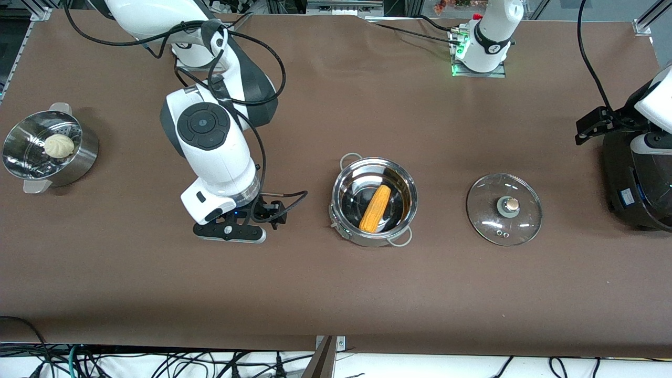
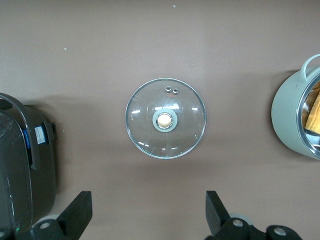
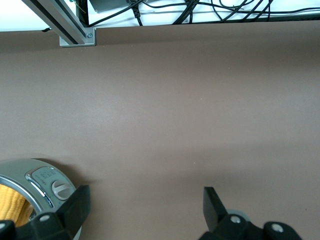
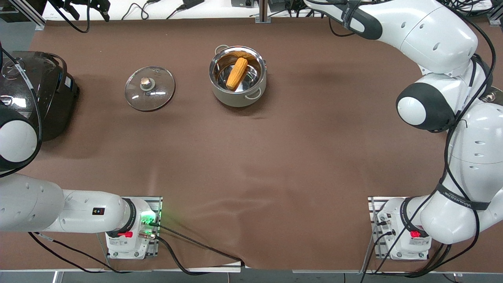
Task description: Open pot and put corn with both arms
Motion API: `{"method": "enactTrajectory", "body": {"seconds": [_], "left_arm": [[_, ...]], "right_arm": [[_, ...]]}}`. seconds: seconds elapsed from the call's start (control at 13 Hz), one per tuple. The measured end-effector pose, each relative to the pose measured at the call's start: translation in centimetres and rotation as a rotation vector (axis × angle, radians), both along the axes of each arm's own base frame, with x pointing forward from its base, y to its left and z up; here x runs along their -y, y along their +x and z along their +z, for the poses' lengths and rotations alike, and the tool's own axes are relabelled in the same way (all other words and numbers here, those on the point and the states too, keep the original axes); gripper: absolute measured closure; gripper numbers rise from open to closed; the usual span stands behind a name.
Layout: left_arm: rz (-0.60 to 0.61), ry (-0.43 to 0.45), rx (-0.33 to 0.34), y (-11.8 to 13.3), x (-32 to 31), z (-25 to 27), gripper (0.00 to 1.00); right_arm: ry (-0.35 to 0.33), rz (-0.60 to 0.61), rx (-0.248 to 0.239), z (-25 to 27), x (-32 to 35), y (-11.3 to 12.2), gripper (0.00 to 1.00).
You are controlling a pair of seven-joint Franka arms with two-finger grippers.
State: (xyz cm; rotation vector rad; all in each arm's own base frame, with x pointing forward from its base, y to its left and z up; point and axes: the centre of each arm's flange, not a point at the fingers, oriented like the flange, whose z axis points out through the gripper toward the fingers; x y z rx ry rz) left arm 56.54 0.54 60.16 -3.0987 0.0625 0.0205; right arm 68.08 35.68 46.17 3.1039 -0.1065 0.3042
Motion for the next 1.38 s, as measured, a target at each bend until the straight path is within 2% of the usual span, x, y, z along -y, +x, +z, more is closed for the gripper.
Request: {"method": "enactTrajectory", "body": {"seconds": [0.46, 0.77, 1.0, 1.23, 1.38], "left_arm": [[0.0, 0.0, 0.0, 0.0, 0.0, 0.0, 0.0], [0.0, 0.0, 0.0, 0.0, 0.0, 0.0, 0.0], [0.0, 0.0, 0.0, 0.0, 0.0, 0.0, 0.0], [0.0, 0.0, 0.0, 0.0, 0.0, 0.0, 0.0], [0.0, 0.0, 0.0, 0.0, 0.0, 0.0, 0.0]], "right_arm": [[-0.006, 0.011, -0.006, 0.3, 0.3, -0.1, 0.0], [-0.011, 0.001, -0.021, 2.7, 3.3, 0.3, 0.0], [-0.024, -0.005, -0.057, 5.2, 7.3, 0.4, 0.0], [-0.038, -0.056, -0.118, 7.8, 13.5, 0.5, 0.0], [-0.038, -0.02, -0.157, 9.3, 18.2, 0.6, 0.0]]}}
